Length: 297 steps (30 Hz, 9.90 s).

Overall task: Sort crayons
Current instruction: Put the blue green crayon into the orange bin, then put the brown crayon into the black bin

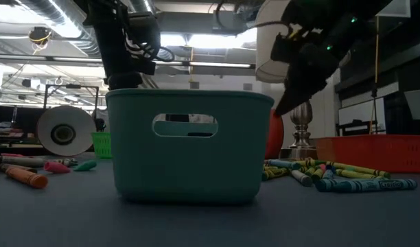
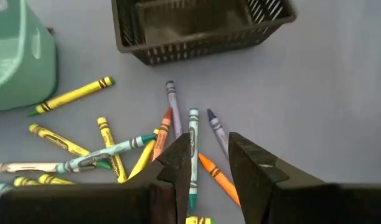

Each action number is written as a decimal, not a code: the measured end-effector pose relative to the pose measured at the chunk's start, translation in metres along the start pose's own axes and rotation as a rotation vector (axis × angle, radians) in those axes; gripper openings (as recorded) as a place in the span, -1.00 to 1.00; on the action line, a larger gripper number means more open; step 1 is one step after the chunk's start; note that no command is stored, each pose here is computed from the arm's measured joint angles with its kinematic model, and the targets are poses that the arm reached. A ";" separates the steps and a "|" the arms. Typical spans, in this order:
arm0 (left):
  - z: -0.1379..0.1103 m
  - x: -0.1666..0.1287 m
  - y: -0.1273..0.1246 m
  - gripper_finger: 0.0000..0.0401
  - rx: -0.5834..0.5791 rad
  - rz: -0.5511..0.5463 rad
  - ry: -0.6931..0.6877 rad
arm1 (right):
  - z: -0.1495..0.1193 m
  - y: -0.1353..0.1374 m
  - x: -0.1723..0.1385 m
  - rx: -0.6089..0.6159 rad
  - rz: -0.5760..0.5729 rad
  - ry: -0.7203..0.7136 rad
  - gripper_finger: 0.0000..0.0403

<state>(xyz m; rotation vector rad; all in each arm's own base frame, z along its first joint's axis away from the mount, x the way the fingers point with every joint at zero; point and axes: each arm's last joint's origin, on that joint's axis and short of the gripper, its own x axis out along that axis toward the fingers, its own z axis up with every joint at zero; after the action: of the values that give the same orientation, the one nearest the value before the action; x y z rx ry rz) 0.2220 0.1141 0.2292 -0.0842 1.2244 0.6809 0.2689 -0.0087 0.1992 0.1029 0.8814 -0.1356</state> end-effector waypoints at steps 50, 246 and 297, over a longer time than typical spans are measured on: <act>0.000 0.000 0.000 -0.52 -0.055 0.000 0.002 | -0.024 0.002 0.077 0.013 -0.010 0.173 -0.47; -0.109 -0.032 -0.231 -0.52 0.698 -0.377 0.132 | -0.064 -0.072 -0.068 -0.034 -0.413 0.522 -0.29; -0.122 -0.018 -0.227 -0.52 0.697 -0.423 0.114 | -0.064 -0.072 -0.067 -0.033 -0.415 0.515 -0.29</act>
<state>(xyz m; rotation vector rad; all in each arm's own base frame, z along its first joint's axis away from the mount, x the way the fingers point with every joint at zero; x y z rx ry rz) 0.2354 -0.1254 0.1347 0.1972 1.4373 -0.1379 0.1664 -0.0656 0.2086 -0.0834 1.4124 -0.4968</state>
